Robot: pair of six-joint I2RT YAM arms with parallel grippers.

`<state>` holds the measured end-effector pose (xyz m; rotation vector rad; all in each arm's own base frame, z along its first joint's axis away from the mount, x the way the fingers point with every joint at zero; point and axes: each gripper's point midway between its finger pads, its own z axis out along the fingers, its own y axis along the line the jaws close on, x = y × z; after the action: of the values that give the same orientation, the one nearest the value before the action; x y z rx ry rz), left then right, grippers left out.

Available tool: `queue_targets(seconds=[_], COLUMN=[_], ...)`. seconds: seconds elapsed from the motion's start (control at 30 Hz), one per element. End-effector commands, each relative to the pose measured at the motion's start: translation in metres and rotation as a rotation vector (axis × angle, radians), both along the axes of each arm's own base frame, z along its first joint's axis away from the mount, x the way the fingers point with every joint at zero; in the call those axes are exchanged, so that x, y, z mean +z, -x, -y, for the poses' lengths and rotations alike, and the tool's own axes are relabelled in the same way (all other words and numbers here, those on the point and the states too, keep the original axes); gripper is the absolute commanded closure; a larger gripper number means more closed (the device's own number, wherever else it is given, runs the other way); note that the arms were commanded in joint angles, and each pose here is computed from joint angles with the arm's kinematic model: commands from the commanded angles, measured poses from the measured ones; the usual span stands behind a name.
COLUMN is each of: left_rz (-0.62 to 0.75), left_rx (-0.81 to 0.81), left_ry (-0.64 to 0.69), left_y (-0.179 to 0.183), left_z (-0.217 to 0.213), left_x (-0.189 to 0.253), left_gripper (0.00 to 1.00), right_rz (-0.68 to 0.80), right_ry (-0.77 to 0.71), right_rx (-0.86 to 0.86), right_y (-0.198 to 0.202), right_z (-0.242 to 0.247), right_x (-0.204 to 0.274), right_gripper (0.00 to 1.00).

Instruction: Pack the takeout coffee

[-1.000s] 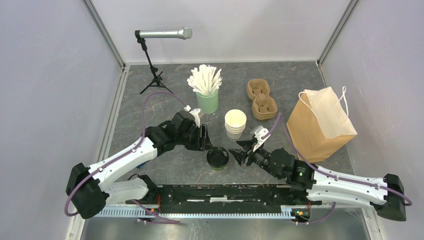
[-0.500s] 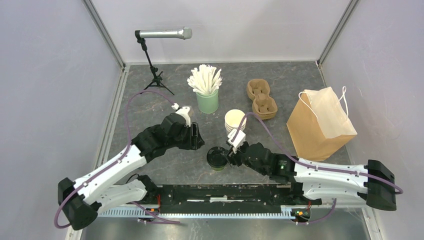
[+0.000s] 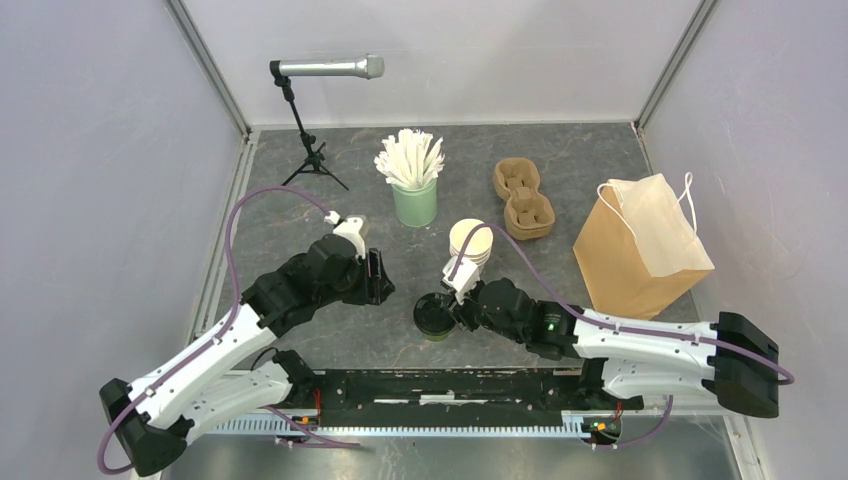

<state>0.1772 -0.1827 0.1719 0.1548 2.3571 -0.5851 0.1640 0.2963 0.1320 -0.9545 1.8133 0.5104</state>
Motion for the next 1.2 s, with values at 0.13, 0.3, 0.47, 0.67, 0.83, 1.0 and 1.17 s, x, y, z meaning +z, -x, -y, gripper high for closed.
queue_targets(seconds=[0.13,0.3,0.47,0.67,0.83,1.0,1.17], left_rz=[0.082,0.109,0.117,0.143,0.191,0.234,0.232], left_rx=[0.018,0.06,0.076,0.2,0.296,0.335,0.341], left_ry=[-0.04,-0.048,-0.052,-0.091,-0.08,-0.039,-0.041], left_y=[0.003,0.001,0.001,-0.004,-0.004,-0.002,-0.002], left_z=[-0.022,-0.032,-0.036,-0.06,-0.08,-0.089,-0.089], left_x=[0.021,0.023,0.024,0.028,0.039,0.048,0.047], left_gripper=[0.36,0.36,0.35,0.35,0.35,0.35,0.34], right_rz=[-0.026,-0.025,-0.028,-0.016,-0.006,-0.03,-0.058], right_ry=[-0.037,-0.059,-0.062,-0.1,-0.108,-0.128,-0.148], right_rx=[0.046,0.059,0.075,0.081,0.058,0.031,0.0], right_y=[-0.001,-0.005,-0.011,-0.026,-0.047,-0.068,-0.084], right_z=[-0.016,-0.028,-0.049,-0.081,-0.108,-0.124,-0.122], right_x=[0.01,0.019,0.022,0.035,0.041,0.034,0.026], right_gripper=[0.7,0.75,0.79,0.81,0.81,0.81,0.81])
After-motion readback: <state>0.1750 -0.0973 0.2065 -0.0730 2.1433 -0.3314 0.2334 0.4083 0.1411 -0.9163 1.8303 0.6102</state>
